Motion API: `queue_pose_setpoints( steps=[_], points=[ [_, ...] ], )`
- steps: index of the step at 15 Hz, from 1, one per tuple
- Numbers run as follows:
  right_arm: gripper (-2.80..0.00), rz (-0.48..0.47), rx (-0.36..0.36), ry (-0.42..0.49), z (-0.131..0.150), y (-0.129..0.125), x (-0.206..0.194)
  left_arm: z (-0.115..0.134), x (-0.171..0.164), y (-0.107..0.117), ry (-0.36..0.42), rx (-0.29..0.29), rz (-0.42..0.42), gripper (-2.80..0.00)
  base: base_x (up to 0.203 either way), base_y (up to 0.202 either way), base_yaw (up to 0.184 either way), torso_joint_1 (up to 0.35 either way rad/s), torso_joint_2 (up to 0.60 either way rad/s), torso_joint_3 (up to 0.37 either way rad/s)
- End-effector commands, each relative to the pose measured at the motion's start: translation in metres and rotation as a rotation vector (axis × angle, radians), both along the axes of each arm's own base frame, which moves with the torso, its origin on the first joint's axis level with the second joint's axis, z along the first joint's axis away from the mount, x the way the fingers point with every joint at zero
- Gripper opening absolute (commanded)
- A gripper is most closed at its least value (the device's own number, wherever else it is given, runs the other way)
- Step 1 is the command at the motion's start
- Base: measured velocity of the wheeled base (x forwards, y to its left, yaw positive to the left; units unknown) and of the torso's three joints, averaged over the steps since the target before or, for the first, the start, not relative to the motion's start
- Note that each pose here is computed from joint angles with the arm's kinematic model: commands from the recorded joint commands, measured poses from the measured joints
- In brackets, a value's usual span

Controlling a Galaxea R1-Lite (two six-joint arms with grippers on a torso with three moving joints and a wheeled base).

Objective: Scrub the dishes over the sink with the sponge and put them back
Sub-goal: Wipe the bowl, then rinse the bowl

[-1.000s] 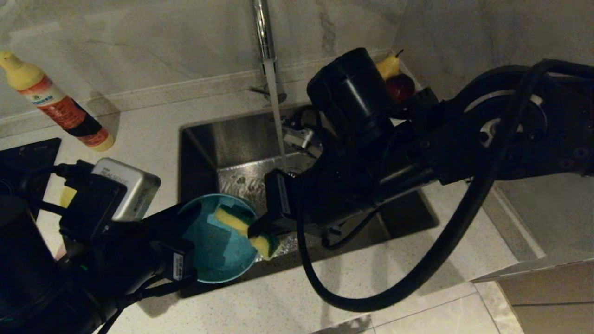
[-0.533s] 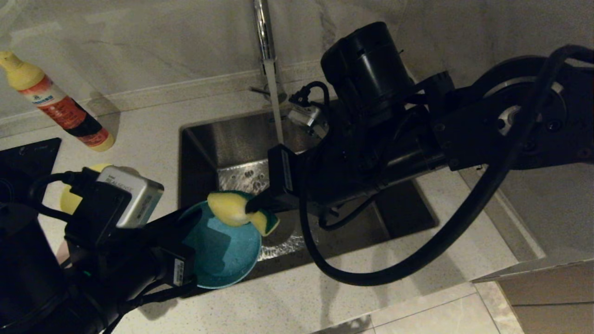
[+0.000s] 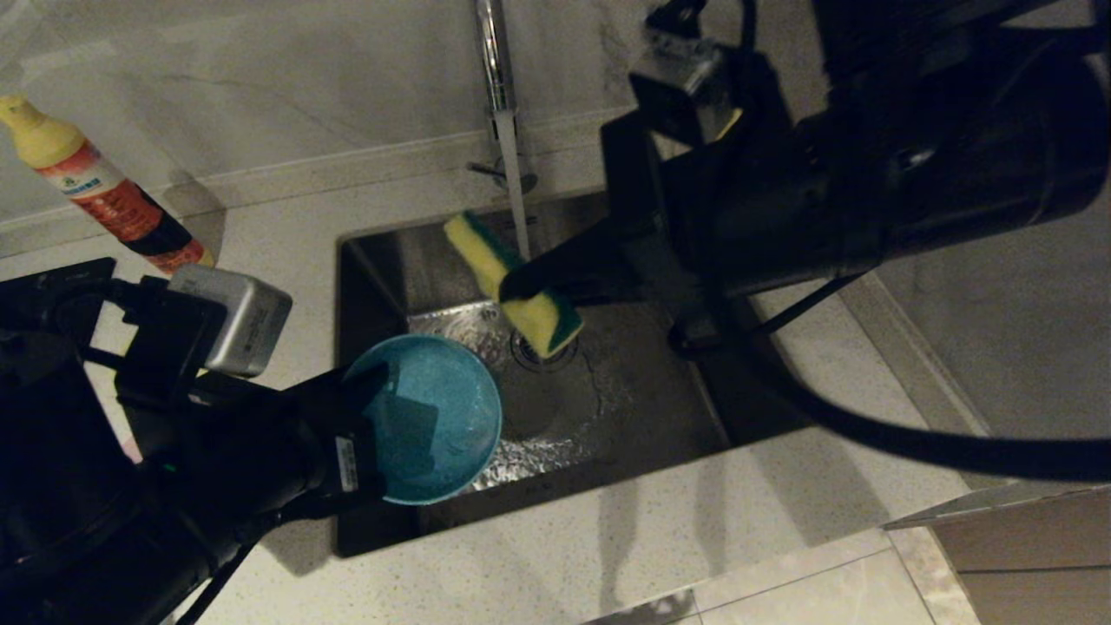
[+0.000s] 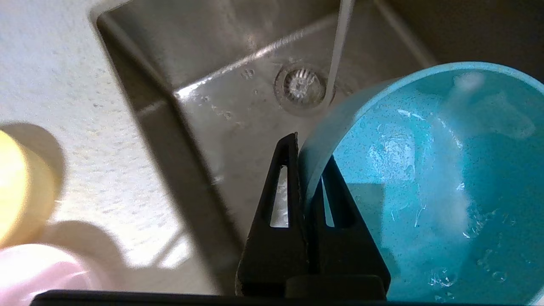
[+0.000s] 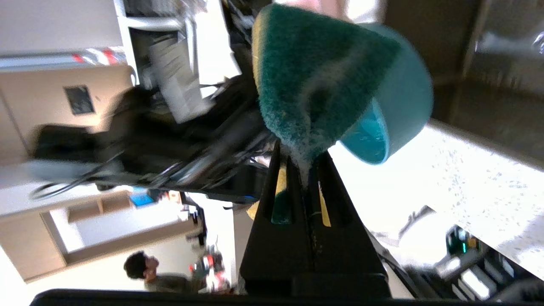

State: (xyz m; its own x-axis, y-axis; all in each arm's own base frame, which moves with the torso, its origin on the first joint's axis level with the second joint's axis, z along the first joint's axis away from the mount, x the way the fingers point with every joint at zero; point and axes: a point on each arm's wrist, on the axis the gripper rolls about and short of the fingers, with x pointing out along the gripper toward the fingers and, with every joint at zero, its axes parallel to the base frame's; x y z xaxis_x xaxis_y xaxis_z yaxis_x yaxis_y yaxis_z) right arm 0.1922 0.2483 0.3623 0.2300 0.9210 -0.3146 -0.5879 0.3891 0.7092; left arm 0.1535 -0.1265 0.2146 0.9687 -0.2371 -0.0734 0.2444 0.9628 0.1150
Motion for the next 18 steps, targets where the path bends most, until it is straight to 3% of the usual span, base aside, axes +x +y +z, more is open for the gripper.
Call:
queue_pose_setpoints(
  steps=[1, 4, 7, 10, 15, 18],
  points=[
    [-2.8, -0.043, 0.081, -0.064, 0.035, -0.047, -0.023, 0.001, 0.017, -0.013, 0.054, -0.067, 0.015, -2.8, 0.0, 0.0, 0.0, 0.0, 0.0, 0.0],
    [-2.8, -0.113, 0.078, -0.065, 0.043, -0.077, -0.025, -0.002, 0.031, -0.024, 0.124, -0.134, 0.037, -2.8, 0.0, 0.0, 0.0, 0.0, 0.0, 0.0],
    [-2.8, -0.183, 0.089, -0.076, 0.049, -0.11, -0.033, -0.015, 0.067, -0.042, 0.223, -0.192, 0.084, -2.8, 0.0, 0.0, 0.0, 0.0, 0.0, 0.0],
    [-2.8, -0.215, 0.082, -0.059, 0.043, -0.127, -0.036, -0.02, 0.097, -0.042, 0.264, -0.247, 0.162, -2.8, 0.0, 0.0, 0.0, 0.0, 0.0, 0.0],
    [-2.8, -0.209, 0.088, -0.04, 0.031, -0.134, -0.032, -0.025, 0.129, -0.03, 0.283, -0.31, 0.249, -2.8, 0.0, 0.0, 0.0, 0.0, 0.0, 0.0],
    [-2.8, -0.197, 0.087, -0.032, 0.029, -0.132, -0.03, -0.02, 0.14, -0.029, 0.273, -0.332, 0.246, -2.8, 0.0, 0.0, 0.0, 0.0, 0.0, 0.0]
  ],
)
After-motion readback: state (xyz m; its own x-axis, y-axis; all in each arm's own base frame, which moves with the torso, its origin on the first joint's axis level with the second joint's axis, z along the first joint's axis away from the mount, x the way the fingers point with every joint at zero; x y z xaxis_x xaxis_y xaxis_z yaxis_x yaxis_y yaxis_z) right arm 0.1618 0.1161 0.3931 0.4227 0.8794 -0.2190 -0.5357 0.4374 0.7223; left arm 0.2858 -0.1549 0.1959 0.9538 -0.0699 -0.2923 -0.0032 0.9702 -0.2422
